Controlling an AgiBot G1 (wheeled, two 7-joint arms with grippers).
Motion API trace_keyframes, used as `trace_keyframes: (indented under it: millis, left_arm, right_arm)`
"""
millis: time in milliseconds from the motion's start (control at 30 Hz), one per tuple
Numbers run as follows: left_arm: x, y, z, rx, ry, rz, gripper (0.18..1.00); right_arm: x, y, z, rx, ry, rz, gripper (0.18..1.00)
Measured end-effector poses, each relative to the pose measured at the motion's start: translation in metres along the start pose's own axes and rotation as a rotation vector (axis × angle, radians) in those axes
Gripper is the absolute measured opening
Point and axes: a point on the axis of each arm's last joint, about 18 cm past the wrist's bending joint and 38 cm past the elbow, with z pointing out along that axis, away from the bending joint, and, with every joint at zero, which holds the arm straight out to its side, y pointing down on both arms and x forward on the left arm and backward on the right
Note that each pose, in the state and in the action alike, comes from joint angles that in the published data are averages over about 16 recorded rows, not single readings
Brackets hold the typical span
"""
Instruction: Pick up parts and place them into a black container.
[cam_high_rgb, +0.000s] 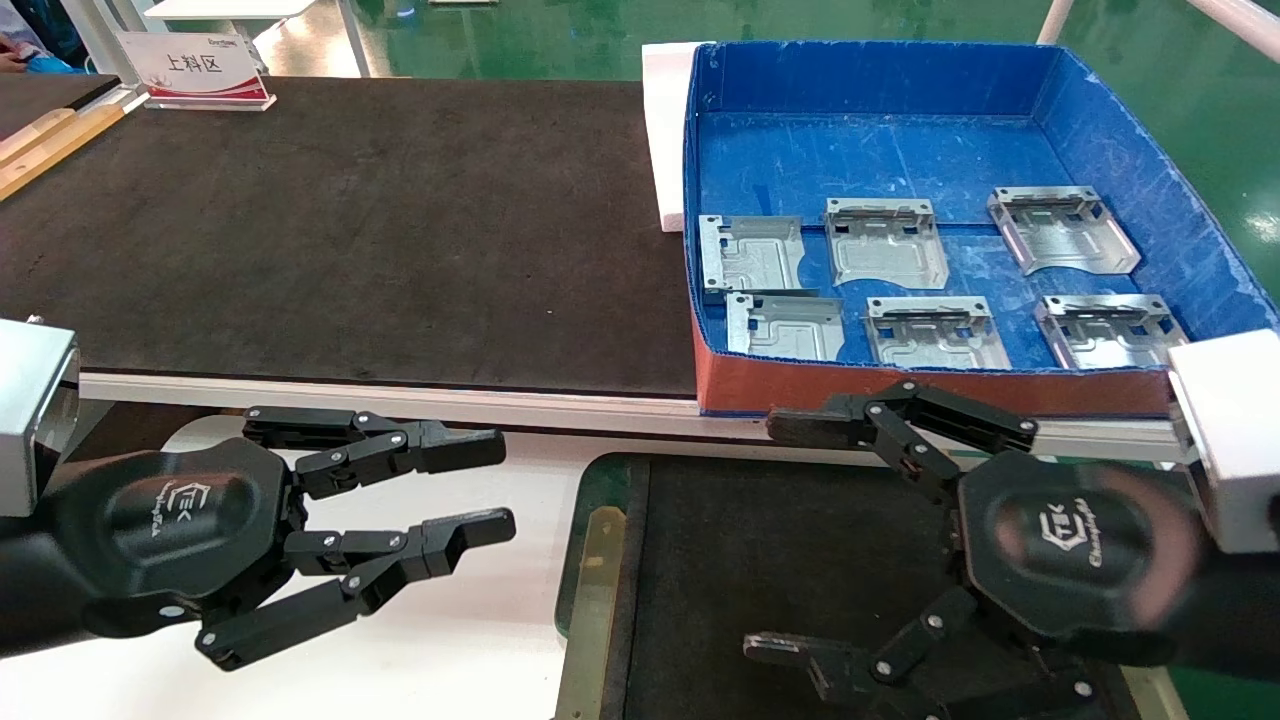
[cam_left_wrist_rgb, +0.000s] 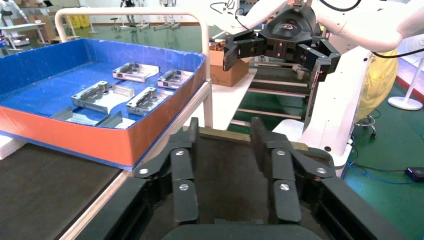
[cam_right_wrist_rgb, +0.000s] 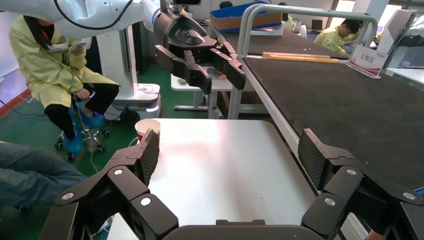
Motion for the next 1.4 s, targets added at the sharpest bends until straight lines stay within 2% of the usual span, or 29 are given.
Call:
trace_keyframes:
  millis: [233,433,633,1033,1400]
  left_arm:
    - [0.0,0.0,0.0,0.0,0.0,0.0,0.385]
    - [0.0,0.0,0.0,0.0,0.0,0.0,0.286]
    - [0.0,0.0,0.0,0.0,0.0,0.0,0.226]
    - [0.0,0.0,0.0,0.0,0.0,0.0,0.193]
    - [0.0,0.0,0.0,0.0,0.0,0.0,0.23]
  right_arm:
    - [0.0,0.0,0.0,0.0,0.0,0.0,1.0]
    - [0.0,0.0,0.0,0.0,0.0,0.0,1.0]
    - [0.0,0.0,0.0,0.0,0.0,0.0,1.0]
    - [0.0,0.0,0.0,0.0,0.0,0.0,1.0]
    - [-0.0001,0.0,0.0,0.0,0.0,0.0,1.0]
